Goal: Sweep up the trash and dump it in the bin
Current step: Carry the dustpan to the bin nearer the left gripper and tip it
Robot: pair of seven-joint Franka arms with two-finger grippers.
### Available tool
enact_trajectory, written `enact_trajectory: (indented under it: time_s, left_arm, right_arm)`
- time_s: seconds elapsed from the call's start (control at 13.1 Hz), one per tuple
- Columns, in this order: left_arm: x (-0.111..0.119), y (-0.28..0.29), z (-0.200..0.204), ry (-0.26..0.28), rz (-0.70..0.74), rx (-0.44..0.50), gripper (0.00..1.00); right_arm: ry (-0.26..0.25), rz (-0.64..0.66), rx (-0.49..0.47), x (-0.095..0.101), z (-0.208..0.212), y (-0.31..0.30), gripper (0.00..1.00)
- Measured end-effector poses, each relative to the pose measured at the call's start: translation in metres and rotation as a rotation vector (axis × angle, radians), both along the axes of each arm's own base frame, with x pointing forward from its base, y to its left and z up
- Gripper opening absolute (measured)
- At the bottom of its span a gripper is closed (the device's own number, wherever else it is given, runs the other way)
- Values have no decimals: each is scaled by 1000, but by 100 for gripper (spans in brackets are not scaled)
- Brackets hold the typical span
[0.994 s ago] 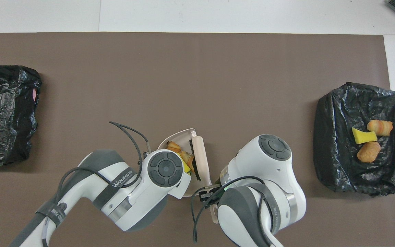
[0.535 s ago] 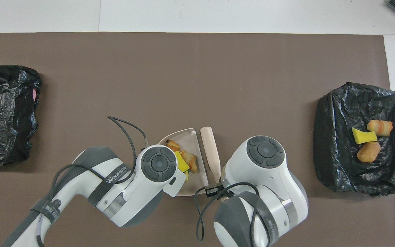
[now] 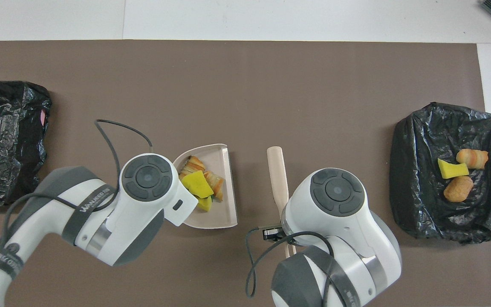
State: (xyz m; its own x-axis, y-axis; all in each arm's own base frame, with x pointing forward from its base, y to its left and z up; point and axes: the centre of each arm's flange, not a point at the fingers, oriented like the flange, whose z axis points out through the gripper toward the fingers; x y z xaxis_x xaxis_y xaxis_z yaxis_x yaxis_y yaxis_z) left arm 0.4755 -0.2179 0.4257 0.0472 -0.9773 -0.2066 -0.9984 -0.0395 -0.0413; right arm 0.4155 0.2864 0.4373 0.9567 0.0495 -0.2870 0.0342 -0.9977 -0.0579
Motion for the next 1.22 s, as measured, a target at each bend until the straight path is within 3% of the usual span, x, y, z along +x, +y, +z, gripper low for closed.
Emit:
enact_trajectory:
  time_s: [0.23,0.54,0.84,1.22]
  left_arm:
    - [23,80,49,-37,-50,-12,32]
    - [49,172,110,-81,-21,-27,32]
    - [68,260,143,-113,5,-26,32]
    - [89,380,156,-109,75,27,32]
  right_arm:
    - [24,-48,25,-8,2,14,26]
    - [29,-43,16,-50,-16,76,26]
    - [53,-32,-13,-73,-61,94,26]
    - [25,-37,-6,-89,-87,103,26]
